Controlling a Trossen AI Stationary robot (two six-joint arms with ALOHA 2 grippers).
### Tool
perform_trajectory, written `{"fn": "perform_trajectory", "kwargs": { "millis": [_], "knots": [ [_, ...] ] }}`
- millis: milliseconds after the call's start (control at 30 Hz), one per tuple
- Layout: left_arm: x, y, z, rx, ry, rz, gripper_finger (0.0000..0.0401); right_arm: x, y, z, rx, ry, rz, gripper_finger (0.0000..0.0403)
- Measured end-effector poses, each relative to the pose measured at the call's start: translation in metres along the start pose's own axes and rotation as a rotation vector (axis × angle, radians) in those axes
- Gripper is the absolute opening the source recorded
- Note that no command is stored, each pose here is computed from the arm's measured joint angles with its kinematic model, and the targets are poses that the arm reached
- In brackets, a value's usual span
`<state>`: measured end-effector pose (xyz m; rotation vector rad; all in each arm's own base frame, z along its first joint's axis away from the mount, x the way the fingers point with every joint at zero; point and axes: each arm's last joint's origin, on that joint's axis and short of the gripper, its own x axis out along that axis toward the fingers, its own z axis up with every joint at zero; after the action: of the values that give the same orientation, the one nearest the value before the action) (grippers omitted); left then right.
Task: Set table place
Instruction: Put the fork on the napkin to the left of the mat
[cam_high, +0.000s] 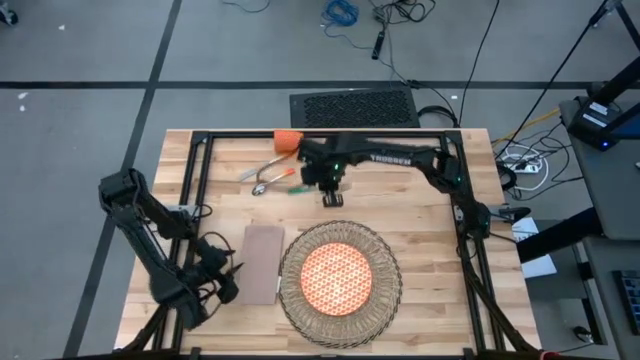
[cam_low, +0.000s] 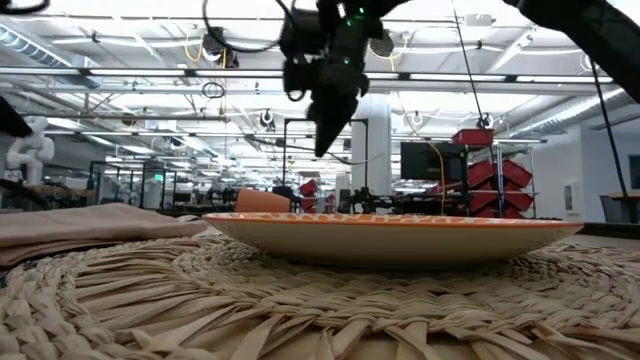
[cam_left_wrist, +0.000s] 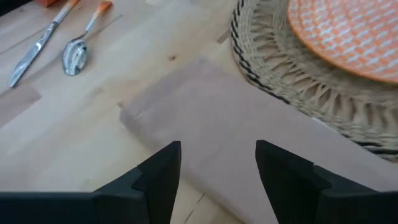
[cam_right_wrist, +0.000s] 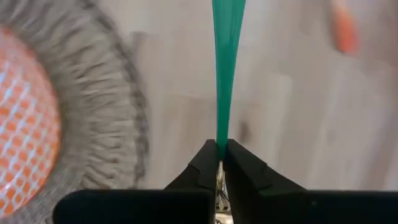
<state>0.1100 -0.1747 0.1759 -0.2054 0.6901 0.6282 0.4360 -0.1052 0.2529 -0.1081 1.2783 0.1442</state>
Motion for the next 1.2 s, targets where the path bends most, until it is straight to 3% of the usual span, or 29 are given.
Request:
{"fn": "perform_trajectory", "kwargs": {
  "millis": [233, 500, 867, 1200],
  "knots": [
    [-0.036, 0.043, 0.018, -0.082, -0.019, -0.073, 0.0194, 0.012, 0.071, 0.031, -0.304, -0.066, 0.015, 0.0],
    [-0.049, 0.065, 0.03, -0.101, -0.027, -0.128, 0.0194, 0.03, 0.113, 0.052, -0.544, -0.166, 0.001, 0.0],
    [-0.049, 0.065, 0.03, -0.098, -0.039, -0.131, 0.0194, 0.078, 0.14, 0.069, -0.739, -0.246, -0.017, 0.0],
    [-0.048, 0.059, 0.026, -0.242, -0.016, -0.257, 0.0194, 0.068, 0.152, 0.082, -0.807, -0.338, -0.073, 0.0]
  ]
}}
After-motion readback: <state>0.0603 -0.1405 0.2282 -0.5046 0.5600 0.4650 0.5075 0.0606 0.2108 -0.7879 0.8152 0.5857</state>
